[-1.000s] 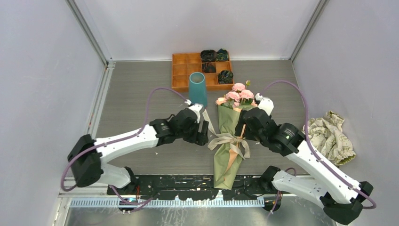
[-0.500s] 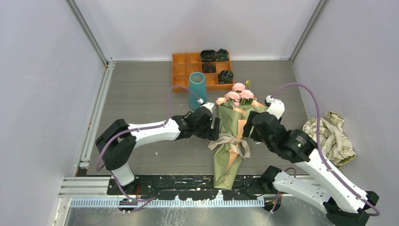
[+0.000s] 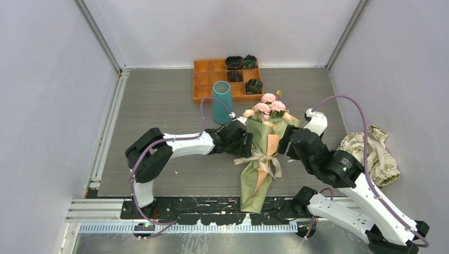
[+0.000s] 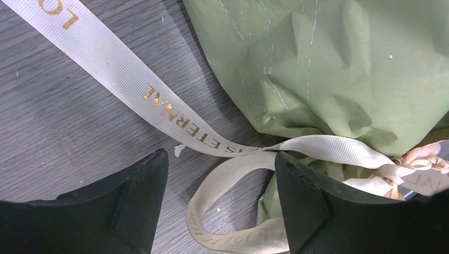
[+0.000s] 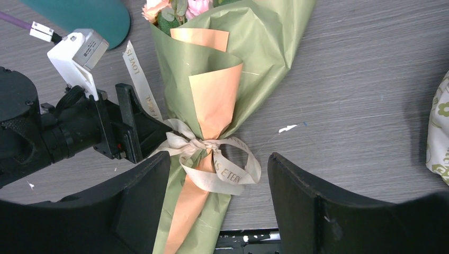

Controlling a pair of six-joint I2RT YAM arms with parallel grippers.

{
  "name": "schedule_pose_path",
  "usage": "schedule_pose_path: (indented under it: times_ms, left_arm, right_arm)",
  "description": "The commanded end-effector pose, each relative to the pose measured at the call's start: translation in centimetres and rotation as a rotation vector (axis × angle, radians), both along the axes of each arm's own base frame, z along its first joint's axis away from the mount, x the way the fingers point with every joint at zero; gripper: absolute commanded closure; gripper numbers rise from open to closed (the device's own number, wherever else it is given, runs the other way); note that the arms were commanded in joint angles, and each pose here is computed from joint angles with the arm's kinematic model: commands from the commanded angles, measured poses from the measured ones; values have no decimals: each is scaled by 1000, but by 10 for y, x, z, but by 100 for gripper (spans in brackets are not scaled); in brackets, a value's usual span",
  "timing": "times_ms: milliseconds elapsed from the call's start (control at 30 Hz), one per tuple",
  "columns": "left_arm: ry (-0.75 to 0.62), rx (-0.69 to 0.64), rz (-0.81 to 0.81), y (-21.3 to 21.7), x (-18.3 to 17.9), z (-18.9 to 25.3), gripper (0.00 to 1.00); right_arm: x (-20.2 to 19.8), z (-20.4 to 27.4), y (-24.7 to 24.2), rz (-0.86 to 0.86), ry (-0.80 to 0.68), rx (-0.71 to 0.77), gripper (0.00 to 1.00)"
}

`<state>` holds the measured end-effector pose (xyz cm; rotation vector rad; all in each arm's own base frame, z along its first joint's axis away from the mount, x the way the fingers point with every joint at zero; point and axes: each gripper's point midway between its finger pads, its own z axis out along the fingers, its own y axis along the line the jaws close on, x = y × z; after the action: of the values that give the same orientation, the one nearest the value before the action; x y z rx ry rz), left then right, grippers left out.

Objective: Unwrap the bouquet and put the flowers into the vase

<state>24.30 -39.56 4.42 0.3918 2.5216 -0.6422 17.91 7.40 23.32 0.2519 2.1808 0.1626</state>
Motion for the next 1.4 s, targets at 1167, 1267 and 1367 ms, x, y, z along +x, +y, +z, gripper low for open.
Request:
schedule_pose_path:
  times_ms: [1167, 1267, 1367]
  left_arm:
    - [-311, -100, 148, 17, 42, 146, 100]
    - [-380, -126, 174, 33, 42, 181, 100]
    - [-429, -149, 195, 47, 39, 208, 100]
  right_arm:
    - [5, -12, 18, 23, -8, 74, 32]
    - [6, -22, 23, 32, 16, 78, 31]
    - [6, -35, 31, 46, 49, 84, 31]
